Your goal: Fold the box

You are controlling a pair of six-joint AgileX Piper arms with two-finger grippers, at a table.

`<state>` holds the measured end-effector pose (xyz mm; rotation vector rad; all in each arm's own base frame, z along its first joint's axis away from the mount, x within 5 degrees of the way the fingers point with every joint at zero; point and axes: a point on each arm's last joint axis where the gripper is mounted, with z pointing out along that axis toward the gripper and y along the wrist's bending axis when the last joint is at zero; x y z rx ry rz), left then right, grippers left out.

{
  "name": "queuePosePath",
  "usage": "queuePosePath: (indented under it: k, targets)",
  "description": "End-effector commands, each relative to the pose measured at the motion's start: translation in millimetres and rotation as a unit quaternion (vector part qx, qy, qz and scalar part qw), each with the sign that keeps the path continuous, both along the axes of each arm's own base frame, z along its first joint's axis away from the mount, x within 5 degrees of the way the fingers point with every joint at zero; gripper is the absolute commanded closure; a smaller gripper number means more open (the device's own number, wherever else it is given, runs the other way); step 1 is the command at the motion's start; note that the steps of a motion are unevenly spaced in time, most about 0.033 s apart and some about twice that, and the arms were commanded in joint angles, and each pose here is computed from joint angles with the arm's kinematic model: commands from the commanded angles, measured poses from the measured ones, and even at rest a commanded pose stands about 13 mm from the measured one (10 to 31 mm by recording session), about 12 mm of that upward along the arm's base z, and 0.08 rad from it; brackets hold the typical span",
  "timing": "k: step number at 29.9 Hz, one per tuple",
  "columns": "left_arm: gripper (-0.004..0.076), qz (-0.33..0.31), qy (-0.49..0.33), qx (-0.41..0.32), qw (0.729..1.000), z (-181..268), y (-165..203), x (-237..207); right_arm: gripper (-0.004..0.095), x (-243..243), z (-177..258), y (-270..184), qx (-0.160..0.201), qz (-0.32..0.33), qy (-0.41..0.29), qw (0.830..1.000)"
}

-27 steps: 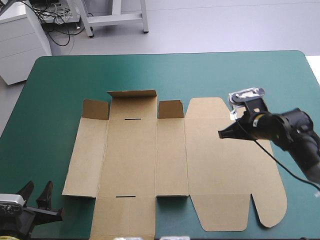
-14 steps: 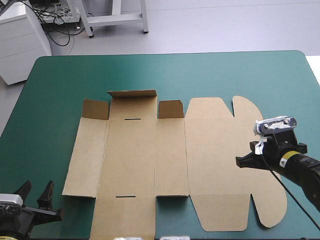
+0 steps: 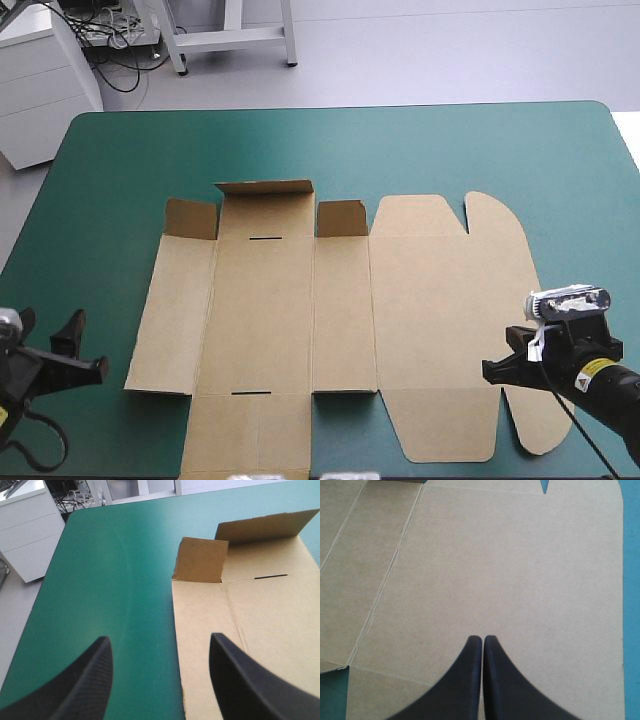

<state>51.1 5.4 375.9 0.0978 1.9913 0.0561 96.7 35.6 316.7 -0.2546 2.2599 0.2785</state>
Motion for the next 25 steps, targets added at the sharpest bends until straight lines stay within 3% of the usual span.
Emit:
queuePosePath:
  k: [1, 15, 21, 25]
  targets:
    - [0.0313, 0.009, -0.002, 0.029, 1.0, 26, -2, 30, 0.0913, 1, 12, 1, 0.018, 0.005, -0.039, 0.999]
    - [0.0314, 0.017, 0.271, 0.082, 0.959, 2, -19, 150, 0.0931, -1, 11, 2, 0.006, 0.018, -0.034, 0.999]
    - [0.0314, 0.001, 0.409, -0.044, 0.911, -28, -2, 180, 0.0931, -2, 10, 2, 0.001, 0.022, -0.031, 0.999]
    - [0.0314, -0.017, 0.411, -0.172, 0.895, -40, 17, 196, 0.0931, -2, 9, 2, -0.009, 0.029, -0.03, 0.999]
